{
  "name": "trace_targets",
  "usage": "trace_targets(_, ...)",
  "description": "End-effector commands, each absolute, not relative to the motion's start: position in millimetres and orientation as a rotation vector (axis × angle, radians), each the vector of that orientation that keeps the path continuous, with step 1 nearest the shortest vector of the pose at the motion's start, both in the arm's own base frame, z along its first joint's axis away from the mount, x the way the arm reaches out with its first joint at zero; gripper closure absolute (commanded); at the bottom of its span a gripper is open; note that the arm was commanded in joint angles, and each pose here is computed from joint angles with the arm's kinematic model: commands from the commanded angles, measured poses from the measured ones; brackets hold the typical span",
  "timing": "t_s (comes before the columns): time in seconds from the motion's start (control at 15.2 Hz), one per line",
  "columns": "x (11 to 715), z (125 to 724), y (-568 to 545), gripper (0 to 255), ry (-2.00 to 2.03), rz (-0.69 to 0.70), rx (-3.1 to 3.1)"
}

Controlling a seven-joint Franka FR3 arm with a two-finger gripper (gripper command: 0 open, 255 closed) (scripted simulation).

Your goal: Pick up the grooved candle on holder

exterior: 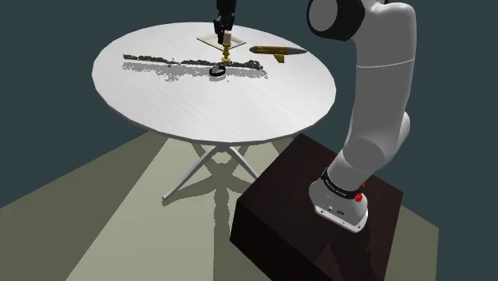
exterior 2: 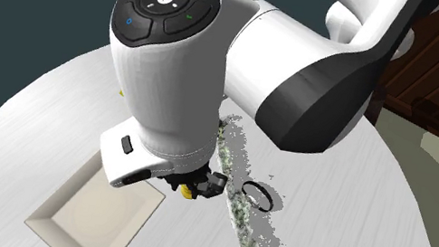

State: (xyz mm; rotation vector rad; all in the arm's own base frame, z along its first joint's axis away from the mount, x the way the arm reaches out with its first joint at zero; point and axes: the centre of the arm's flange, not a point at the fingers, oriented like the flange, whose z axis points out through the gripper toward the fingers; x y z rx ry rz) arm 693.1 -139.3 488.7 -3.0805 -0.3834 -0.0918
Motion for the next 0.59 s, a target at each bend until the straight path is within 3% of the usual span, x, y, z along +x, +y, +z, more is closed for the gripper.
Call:
trace_targets(0.0, 693.2, 487.9, -138.9, 255, -0.384, -0.09, -3.08)
trace_targets(0.53, 692.9, 498.1, -139.0, 255, -0.384, -0.09, -3.08)
